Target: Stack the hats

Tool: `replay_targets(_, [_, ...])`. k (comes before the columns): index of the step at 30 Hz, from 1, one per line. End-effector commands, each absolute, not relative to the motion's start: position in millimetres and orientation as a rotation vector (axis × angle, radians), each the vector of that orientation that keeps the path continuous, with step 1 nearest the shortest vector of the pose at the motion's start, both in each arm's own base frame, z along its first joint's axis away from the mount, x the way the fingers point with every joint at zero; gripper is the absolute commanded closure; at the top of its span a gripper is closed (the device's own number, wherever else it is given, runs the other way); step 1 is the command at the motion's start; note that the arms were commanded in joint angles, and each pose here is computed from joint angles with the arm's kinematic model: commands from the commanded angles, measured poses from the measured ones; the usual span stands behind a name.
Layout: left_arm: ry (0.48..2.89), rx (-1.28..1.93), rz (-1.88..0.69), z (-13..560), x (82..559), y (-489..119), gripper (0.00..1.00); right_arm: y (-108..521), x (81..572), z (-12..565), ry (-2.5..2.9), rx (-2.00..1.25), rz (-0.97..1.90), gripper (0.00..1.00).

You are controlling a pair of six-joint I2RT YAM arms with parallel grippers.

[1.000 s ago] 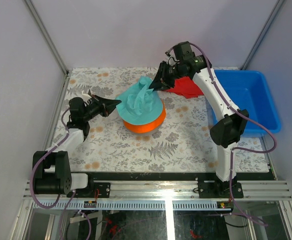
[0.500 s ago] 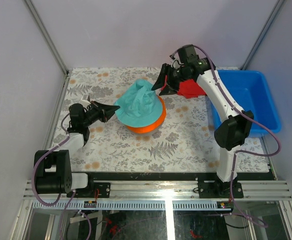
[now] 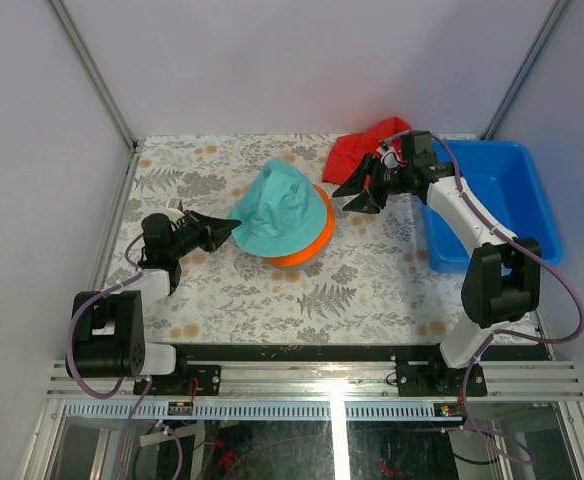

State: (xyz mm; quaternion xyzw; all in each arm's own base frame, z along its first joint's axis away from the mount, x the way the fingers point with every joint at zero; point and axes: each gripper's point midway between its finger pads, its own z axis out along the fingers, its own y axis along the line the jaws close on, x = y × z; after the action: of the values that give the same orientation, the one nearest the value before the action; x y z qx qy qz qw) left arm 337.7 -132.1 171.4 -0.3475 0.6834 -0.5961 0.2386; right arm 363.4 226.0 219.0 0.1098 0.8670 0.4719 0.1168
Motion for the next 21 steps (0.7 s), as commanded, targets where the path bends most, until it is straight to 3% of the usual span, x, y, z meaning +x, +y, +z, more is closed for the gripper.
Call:
replay_targets(1, [1.847,-0.881,-1.625,180,341,-130,1.00,243,360,259,2.364,0.188,1.575,0.40])
replay_targets(21, [1.834,-0.879,-1.625,187,344,-129,1.00,269,360,203,2.459,0.217,1.616,0.41])
